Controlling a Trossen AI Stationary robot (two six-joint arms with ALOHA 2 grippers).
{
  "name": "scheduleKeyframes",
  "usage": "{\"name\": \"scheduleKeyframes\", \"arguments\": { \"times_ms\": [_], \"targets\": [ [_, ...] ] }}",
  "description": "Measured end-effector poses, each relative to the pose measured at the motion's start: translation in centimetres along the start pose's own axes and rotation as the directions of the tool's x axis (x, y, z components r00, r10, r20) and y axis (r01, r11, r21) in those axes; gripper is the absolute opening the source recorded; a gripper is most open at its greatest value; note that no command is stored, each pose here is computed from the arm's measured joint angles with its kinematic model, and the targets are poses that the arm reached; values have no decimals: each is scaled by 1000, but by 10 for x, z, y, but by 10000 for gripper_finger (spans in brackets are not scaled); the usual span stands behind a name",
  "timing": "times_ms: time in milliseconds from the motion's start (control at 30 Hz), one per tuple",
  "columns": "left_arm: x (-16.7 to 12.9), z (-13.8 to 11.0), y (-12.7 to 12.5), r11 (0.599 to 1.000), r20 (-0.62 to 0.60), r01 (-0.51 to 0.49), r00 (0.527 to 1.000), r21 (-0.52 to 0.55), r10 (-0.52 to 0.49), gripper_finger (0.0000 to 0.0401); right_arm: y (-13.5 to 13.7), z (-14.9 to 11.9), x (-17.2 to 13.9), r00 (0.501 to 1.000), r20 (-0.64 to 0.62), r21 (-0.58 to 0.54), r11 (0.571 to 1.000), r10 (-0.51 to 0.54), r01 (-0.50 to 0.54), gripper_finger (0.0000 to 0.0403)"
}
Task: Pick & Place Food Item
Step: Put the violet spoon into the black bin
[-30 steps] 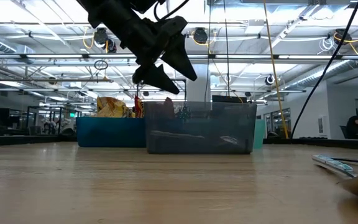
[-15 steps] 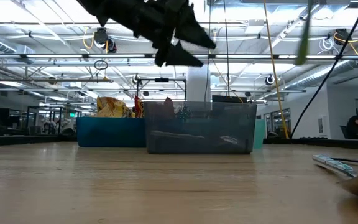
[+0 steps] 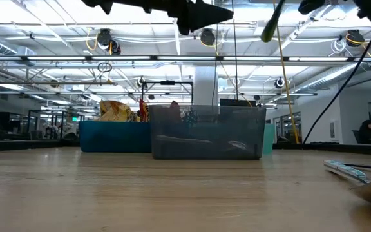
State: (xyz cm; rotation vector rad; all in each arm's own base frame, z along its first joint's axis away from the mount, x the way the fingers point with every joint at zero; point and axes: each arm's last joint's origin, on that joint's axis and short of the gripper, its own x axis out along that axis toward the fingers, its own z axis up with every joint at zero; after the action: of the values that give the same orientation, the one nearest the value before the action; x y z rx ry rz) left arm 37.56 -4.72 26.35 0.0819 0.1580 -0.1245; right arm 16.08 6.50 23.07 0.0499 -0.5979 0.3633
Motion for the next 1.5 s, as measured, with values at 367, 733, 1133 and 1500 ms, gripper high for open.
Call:
{"name": "scheduleKeyframes", "arguments": {
  "times_ms": [367,733,1133,1500],
  "targets": [
    [30,-28,-7,999,107,-42,993,28,39,347,1,-7,17,1000,-18,-2,1000,20,-20,0],
    [57,-43,-9,998,84,-42,996,53,37,346,1,-6,17,1000,-11,-5,1000,20,-20,0],
    [57,-43,-9,990,85,-48,996,130,37,134,1,-8,17,999,-27,-9,1000,22,-22,0],
    [32,-20,-7,996,-69,-13,997,84,19,15,-2,-9,7,997,-45,-9,998,-70,70,1]
  ]
}}
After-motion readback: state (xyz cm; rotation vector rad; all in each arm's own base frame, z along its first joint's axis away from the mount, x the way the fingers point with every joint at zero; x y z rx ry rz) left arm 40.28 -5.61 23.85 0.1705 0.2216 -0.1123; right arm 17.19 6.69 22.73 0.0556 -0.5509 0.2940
